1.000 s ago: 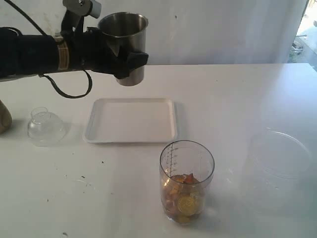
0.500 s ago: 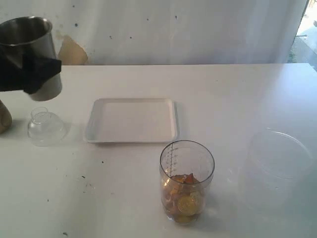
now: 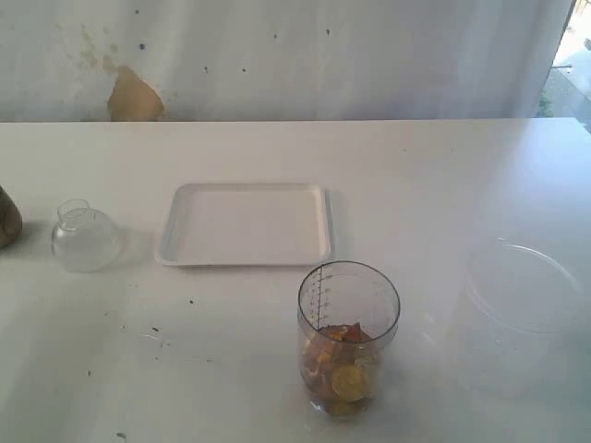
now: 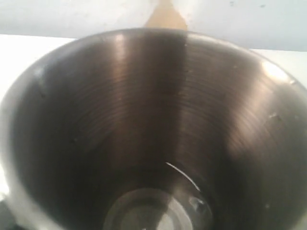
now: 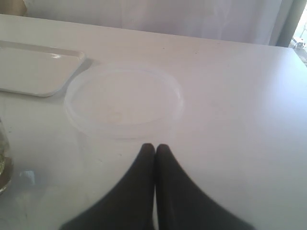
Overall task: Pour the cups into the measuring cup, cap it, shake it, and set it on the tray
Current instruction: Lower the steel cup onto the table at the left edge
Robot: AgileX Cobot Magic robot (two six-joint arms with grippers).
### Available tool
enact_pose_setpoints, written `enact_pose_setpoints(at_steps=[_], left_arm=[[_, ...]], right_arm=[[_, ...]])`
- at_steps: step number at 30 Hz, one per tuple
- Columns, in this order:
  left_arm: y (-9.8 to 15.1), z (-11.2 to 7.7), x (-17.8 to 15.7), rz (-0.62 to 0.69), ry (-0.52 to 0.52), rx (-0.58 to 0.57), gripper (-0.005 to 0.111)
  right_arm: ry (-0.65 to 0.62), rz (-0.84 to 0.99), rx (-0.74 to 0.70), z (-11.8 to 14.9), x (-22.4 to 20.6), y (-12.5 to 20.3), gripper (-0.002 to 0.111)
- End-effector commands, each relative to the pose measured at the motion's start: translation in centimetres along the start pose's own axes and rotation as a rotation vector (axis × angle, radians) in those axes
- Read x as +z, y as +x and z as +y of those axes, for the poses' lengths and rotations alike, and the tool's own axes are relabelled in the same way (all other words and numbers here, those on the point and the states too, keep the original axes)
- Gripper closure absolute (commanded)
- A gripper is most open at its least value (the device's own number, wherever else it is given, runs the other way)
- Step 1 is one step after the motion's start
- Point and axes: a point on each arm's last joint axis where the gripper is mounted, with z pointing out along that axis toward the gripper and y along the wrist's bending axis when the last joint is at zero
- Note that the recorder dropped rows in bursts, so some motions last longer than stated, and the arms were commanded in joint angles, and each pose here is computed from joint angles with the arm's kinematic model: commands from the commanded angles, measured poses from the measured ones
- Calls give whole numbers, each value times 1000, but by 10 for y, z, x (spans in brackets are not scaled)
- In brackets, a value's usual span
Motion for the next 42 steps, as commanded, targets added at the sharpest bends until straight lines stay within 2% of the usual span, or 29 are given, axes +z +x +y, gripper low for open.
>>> enact_pose_setpoints(at_steps=[1, 4, 10, 15, 20, 30, 39, 42], left_arm=[[5, 9, 3, -125, -42, -28, 107], [10, 10, 13, -161, -23, -15, 107], [32, 22, 34, -166, -91, -59, 107], [52, 24, 55, -87, -66, -47, 107], [63, 20, 76, -37, 30, -17, 107], [65, 23, 78, -32, 7, -17, 107], [65, 17, 80, -18, 74, 13, 107], [66, 18, 80, -11, 73, 8, 101]], right_arm=[[-2, -5, -5, 0, 0, 0, 108], [-2, -5, -5, 0, 0, 0, 108], [-2, -5, -5, 0, 0, 0, 108], [-2, -5, -5, 0, 0, 0, 108], [-2, -5, -5, 0, 0, 0, 108], [-2, -5, -5, 0, 0, 0, 108], [-2, -5, -5, 0, 0, 0, 108], [-2, -5, -5, 0, 0, 0, 108]])
